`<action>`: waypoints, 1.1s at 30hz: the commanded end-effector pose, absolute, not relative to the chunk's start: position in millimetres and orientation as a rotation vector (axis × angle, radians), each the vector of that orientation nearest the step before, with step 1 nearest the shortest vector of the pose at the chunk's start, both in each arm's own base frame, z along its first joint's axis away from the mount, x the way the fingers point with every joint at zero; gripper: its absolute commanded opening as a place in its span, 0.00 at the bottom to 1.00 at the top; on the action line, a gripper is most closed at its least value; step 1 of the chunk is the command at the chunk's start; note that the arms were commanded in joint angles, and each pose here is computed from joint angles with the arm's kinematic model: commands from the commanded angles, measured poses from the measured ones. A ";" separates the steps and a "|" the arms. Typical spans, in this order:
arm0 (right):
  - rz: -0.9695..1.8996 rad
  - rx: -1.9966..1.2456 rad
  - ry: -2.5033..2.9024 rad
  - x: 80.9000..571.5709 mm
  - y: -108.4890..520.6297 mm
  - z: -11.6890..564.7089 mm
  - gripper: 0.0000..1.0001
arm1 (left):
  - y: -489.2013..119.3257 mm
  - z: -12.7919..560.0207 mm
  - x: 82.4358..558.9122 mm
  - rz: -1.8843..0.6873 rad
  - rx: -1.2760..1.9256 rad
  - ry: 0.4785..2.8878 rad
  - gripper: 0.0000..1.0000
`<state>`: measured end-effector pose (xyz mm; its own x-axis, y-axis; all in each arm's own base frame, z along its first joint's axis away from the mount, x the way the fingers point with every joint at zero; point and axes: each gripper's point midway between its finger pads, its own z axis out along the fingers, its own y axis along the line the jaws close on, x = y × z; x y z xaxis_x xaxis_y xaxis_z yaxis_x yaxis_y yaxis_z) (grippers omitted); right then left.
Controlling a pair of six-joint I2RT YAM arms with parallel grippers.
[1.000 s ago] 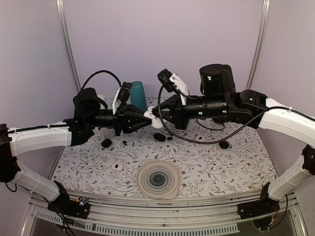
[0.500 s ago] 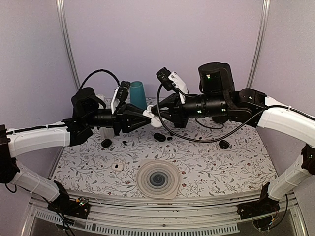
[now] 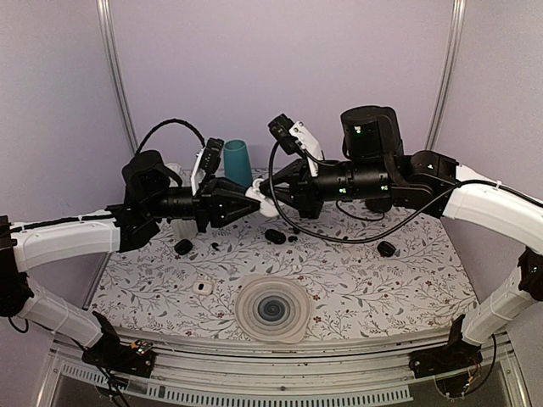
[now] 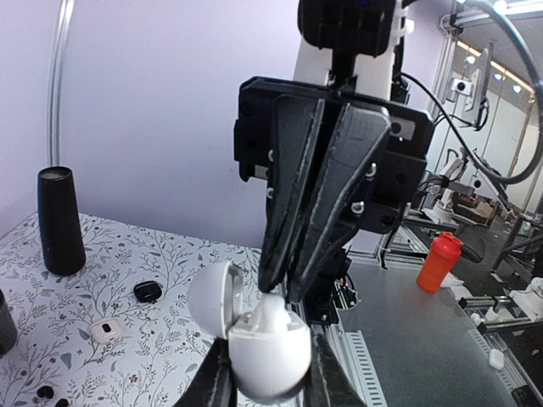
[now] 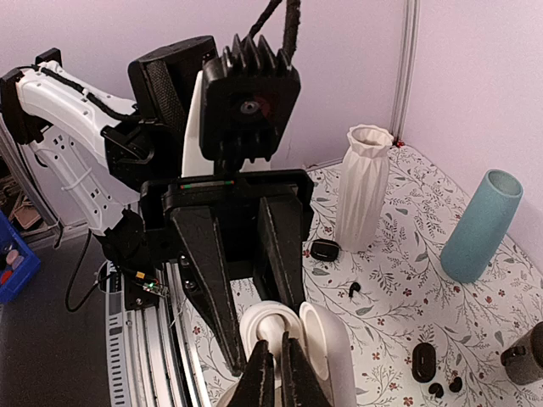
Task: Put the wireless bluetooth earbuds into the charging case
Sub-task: Insert the left earbud into the left side groove of the charging case, then pick up the right earbud from the center of the board.
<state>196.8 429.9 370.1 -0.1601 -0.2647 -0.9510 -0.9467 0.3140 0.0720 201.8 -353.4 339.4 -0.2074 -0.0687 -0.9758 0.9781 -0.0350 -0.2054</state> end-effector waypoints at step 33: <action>0.721 -0.652 1.929 271.8 327.3 288.6 0.41 | -316.7 332.9 252.5 -1.190 0.739 1.405 0.00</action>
